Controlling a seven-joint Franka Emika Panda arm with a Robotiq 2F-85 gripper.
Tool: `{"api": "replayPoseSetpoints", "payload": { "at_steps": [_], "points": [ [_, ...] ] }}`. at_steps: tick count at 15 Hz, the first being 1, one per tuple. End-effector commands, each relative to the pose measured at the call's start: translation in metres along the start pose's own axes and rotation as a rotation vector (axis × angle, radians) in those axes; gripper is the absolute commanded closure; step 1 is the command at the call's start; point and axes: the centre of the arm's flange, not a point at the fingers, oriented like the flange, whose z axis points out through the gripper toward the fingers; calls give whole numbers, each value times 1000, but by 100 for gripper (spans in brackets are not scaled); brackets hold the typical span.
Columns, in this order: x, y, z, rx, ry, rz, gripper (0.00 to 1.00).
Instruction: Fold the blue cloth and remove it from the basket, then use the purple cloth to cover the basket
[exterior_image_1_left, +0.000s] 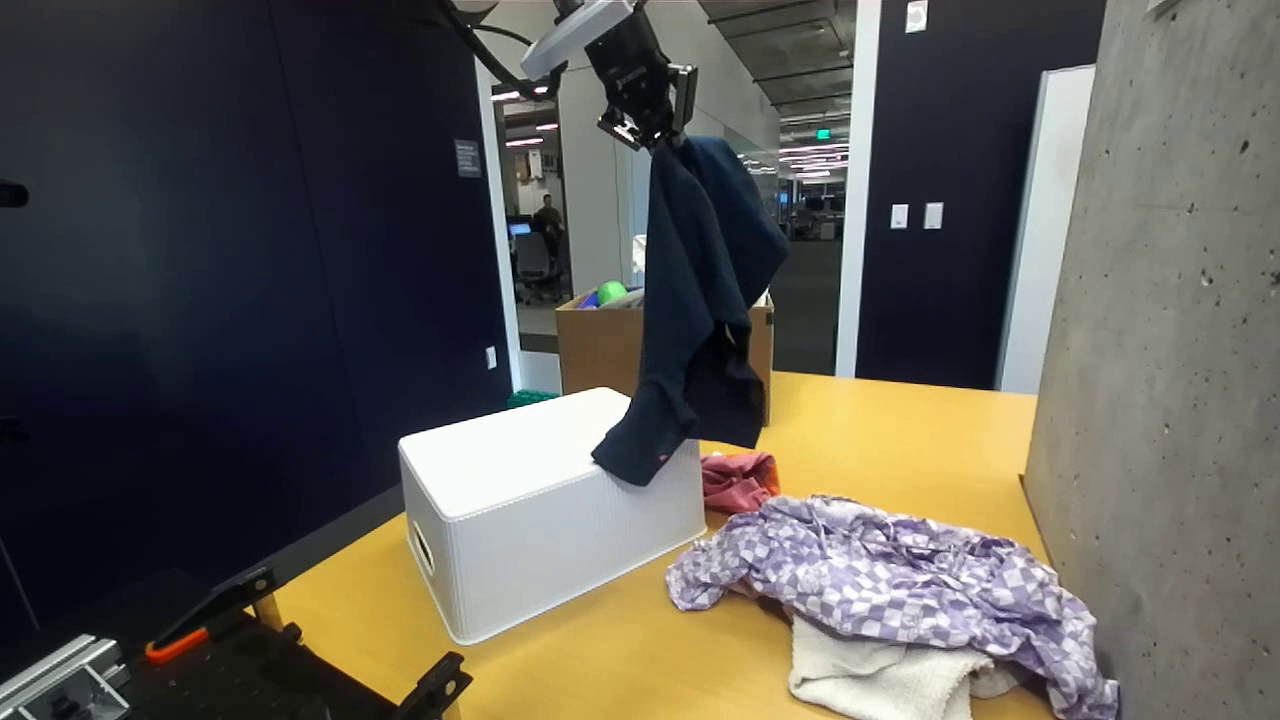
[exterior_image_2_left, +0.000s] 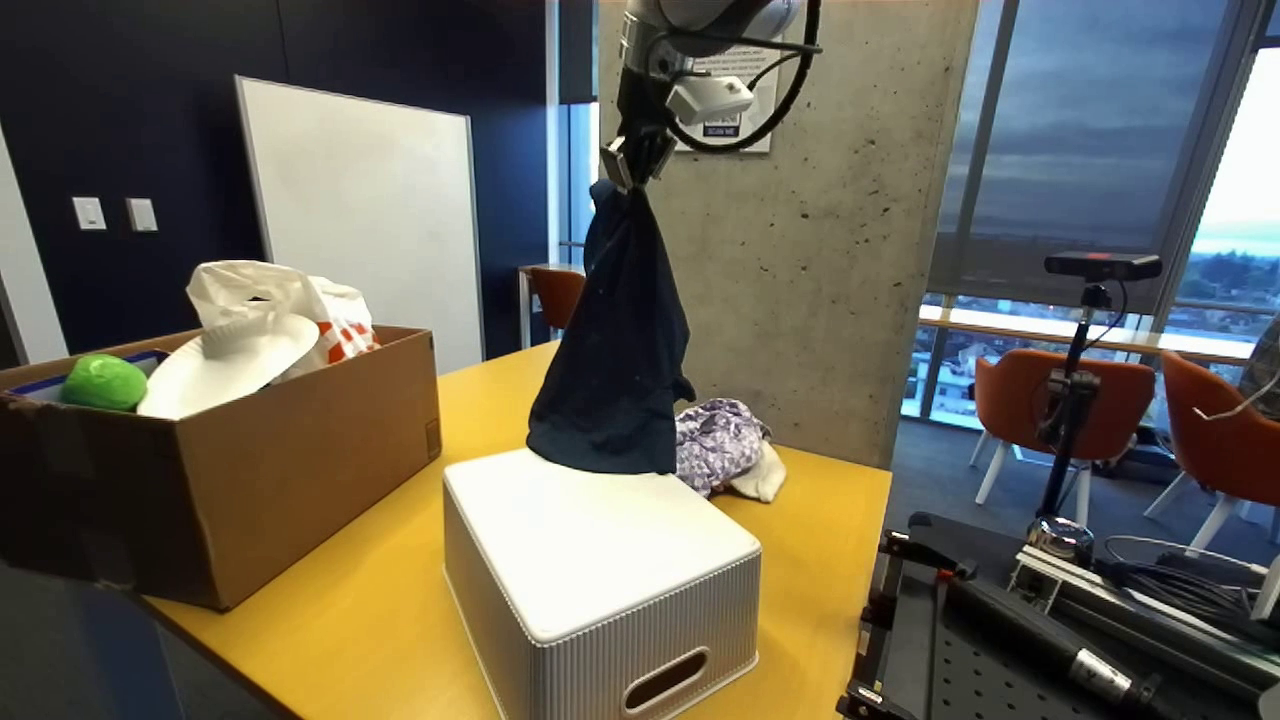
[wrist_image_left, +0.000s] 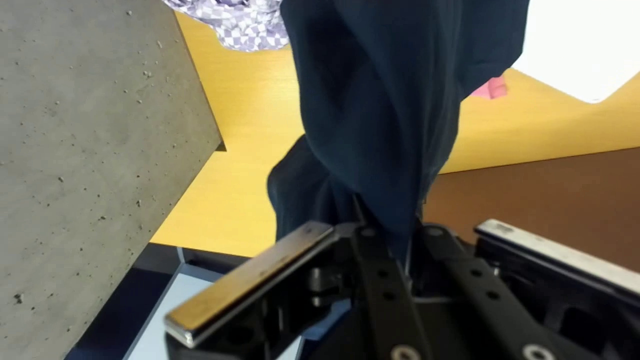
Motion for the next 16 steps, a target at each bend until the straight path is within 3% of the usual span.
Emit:
{"api": "replayPoseSetpoints", "payload": {
  "at_steps": [1,5,8,11,16],
  "points": [
    [-8,24,-27,-142,-14,49,97],
    [-24,83,-27,-273,-60,124,97],
    [-24,84,-9,-310,-102,116,97],
    [-22,25,29,-253,-142,45,97],
    [-40,-138,58,-69,-170,-161,97]
  ]
}}
